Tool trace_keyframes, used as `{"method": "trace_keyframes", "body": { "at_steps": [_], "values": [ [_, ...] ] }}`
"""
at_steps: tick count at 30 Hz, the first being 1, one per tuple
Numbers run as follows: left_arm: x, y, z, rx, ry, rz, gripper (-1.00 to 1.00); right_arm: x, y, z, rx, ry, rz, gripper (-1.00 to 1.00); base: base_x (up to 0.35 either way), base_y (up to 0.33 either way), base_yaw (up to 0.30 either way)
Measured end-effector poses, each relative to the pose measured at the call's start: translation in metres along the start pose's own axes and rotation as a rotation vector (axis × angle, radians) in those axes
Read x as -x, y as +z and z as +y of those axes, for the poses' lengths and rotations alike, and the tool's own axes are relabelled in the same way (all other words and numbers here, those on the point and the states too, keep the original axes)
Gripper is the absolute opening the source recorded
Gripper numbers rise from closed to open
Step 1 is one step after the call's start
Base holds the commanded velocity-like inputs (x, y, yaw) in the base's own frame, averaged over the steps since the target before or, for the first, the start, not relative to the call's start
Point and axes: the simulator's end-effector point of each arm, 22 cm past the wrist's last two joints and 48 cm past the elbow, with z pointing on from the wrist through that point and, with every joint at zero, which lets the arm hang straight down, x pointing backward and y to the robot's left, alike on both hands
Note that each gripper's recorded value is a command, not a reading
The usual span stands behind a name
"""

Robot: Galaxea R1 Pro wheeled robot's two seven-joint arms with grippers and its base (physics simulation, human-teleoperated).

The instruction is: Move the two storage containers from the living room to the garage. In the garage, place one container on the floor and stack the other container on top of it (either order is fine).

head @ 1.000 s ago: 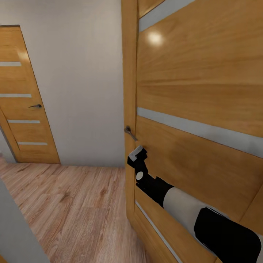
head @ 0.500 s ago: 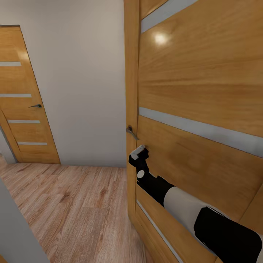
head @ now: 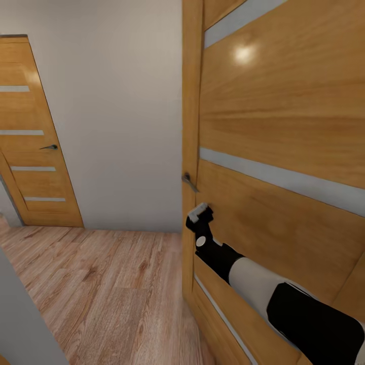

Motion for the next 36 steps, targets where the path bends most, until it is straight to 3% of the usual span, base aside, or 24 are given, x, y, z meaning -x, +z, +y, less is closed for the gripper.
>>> {"method": "trace_keyframes", "body": {
  "at_steps": [11,18,21,31,36],
  "values": [
    [0.000,0.000,0.000,0.000,0.000,0.001,1.00,-0.022,0.017,-0.052,-0.076,-0.011,0.042,1.00,0.000,0.000,0.000],
    [0.000,0.000,0.000,0.000,0.000,0.000,1.00,-0.031,0.030,-0.107,-0.149,-0.031,0.064,1.00,0.000,0.000,0.000],
    [0.000,0.000,0.000,0.000,0.000,0.000,1.00,-0.036,0.034,-0.123,-0.164,-0.065,0.075,1.00,0.000,0.000,0.000],
    [0.000,0.000,0.000,0.000,0.000,0.001,1.00,-0.081,0.032,-0.195,-0.243,-0.111,0.104,1.00,0.000,0.000,0.000],
    [0.000,0.000,0.000,0.000,0.000,0.000,1.00,-0.092,0.031,-0.206,-0.258,-0.103,0.117,1.00,0.000,0.000,0.000]
  ]
}}
